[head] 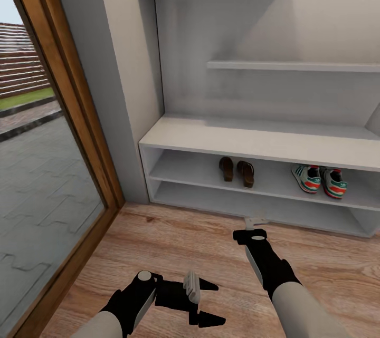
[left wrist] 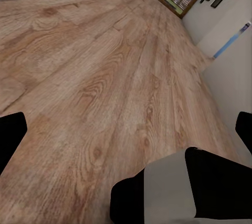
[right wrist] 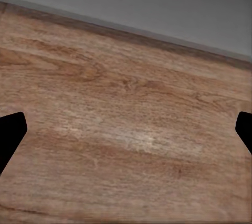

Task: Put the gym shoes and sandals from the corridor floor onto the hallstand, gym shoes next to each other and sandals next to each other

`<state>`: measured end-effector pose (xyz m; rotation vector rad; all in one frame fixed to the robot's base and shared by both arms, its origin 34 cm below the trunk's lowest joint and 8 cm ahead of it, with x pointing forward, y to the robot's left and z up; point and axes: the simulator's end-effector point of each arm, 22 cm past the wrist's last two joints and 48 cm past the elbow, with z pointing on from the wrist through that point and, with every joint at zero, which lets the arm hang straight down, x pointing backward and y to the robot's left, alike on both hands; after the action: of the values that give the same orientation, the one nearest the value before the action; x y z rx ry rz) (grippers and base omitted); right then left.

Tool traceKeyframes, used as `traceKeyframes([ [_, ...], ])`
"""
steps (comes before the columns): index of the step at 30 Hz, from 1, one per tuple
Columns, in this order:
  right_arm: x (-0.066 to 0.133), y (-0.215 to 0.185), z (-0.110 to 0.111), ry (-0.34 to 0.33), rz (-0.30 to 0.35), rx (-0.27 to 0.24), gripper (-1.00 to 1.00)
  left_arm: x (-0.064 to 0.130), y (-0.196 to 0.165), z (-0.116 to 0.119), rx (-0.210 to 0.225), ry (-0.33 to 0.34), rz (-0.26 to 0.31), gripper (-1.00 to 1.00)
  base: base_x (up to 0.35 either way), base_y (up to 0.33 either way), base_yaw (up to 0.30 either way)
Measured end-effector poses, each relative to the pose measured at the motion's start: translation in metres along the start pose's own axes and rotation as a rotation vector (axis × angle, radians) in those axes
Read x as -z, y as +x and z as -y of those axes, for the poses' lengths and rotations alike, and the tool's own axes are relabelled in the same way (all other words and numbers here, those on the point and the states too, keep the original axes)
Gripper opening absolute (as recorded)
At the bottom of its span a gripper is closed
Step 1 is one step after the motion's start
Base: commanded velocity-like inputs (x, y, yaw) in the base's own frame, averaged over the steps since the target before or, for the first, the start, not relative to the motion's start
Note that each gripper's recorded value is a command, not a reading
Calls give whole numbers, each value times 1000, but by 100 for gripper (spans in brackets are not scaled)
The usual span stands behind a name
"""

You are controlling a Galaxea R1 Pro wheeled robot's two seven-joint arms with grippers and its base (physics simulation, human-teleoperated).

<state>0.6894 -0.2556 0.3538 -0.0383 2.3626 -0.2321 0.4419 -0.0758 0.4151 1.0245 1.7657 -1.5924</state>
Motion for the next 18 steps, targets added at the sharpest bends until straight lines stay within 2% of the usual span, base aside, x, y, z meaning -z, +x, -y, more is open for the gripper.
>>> traceKeyframes([
  [14, 3, 0, -3, -7, -1, -3, 100, 0, -3, 1, -6, -1, 0, 100, 0, 0, 0],
  [18, 8, -9, -1, -6, 15, -6, 100, 1, -9, 4, -22, -4, 0, 100, 0, 0, 0],
])
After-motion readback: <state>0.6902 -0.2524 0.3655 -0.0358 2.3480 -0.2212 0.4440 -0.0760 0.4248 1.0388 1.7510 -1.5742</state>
